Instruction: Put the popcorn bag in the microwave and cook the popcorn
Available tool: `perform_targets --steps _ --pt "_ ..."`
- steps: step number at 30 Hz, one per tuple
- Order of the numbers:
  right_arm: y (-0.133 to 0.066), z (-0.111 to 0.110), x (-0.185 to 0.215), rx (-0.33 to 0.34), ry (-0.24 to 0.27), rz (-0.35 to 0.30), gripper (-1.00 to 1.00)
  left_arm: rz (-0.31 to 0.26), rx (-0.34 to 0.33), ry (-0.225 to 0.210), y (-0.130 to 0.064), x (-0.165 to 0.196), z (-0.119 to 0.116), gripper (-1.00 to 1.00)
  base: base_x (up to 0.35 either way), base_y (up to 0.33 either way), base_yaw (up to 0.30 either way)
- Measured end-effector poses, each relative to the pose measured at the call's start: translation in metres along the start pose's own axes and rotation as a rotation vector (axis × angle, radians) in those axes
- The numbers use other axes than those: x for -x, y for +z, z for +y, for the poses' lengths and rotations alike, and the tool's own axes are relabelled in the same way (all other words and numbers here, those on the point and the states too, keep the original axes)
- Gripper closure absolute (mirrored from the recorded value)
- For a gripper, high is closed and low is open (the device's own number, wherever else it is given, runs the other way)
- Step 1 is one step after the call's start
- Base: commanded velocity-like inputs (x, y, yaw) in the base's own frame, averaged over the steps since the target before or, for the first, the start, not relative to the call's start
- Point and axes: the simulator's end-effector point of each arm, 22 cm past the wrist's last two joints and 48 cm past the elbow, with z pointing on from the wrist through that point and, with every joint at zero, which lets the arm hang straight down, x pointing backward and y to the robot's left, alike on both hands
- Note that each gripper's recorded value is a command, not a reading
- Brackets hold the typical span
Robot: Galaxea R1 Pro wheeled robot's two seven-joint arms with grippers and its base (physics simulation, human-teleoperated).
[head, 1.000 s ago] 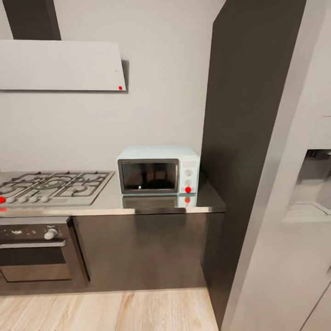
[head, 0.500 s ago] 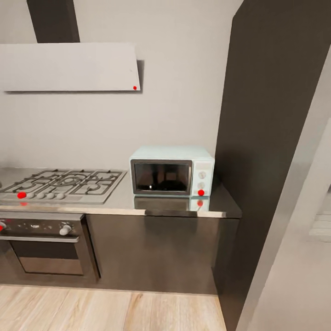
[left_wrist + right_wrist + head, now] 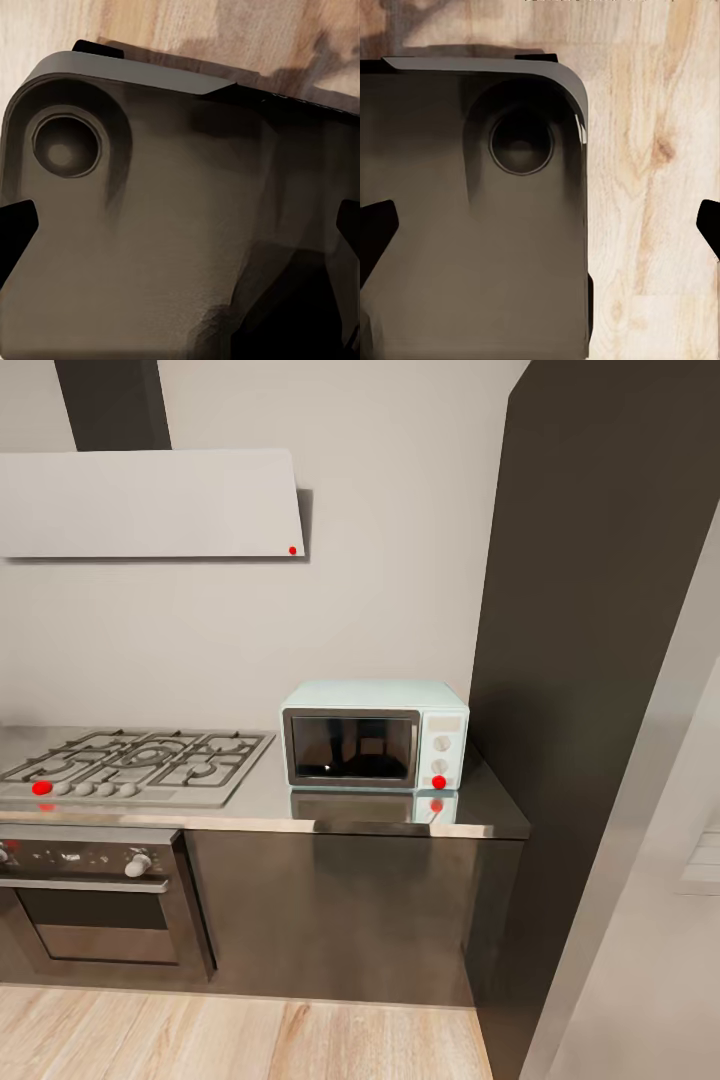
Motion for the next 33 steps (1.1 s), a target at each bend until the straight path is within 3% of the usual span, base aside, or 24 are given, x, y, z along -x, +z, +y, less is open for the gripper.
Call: perform_targets --steps 14,15,20,22,24,28,29,30,33 --pt "0.001 0.002 0.009 0.009 -0.014 -0.021 -1.0 0.0 -0.001 0.0 0.0 0.0 -0.001 -1.0 0.0 0.0 0.0" --pt "0.001 0.003 0.022 0.012 -0.024 -0.047 -1.0 0.0 -0.001 0.0 0.0 0.0 -0.001 -1.0 0.0 0.0 0.0" --pt "-0.013 0.009 0.154 0.002 -0.173 -0.244 -1.0 0.0 -0.001 0.0 0.0 0.0 0.0 -1.0 0.0 0.0 0.0" --pt "-0.034 0.007 0.215 -0.022 -0.187 -0.32 -1.0 0.0 -0.001 0.0 0.0 0.0 0.0 -1.0 0.0 0.0 0.0" --pt "-0.08 0.004 0.298 -0.055 -0.19 -0.453 -1.0 0.0 0.0 0.0 0.0 0.0 0.0 -1.0 0.0 0.0 0.0" --pt "-0.139 0.0 0.362 -0.088 -0.181 -0.566 -1.0 0.0 0.001 0.001 0.0 0.0 0.001 -1.0 0.0 0.0 0.0" --pt "-0.175 -0.004 0.387 -0.107 -0.164 -0.58 -1.0 0.0 0.001 0.001 0.0 0.0 0.001 -1.0 0.0 0.0 0.0" --pt "-0.22 -0.005 0.415 -0.119 -0.152 -0.654 -1.0 0.0 0.001 0.001 0.0 0.0 0.001 -1.0 0.0 0.0 0.0" --pt "-0.266 0.007 0.448 -0.115 -0.155 -0.695 -1.0 0.0 0.001 0.0 0.0 0.0 0.001 -1.0 0.0 0.0 0.0"
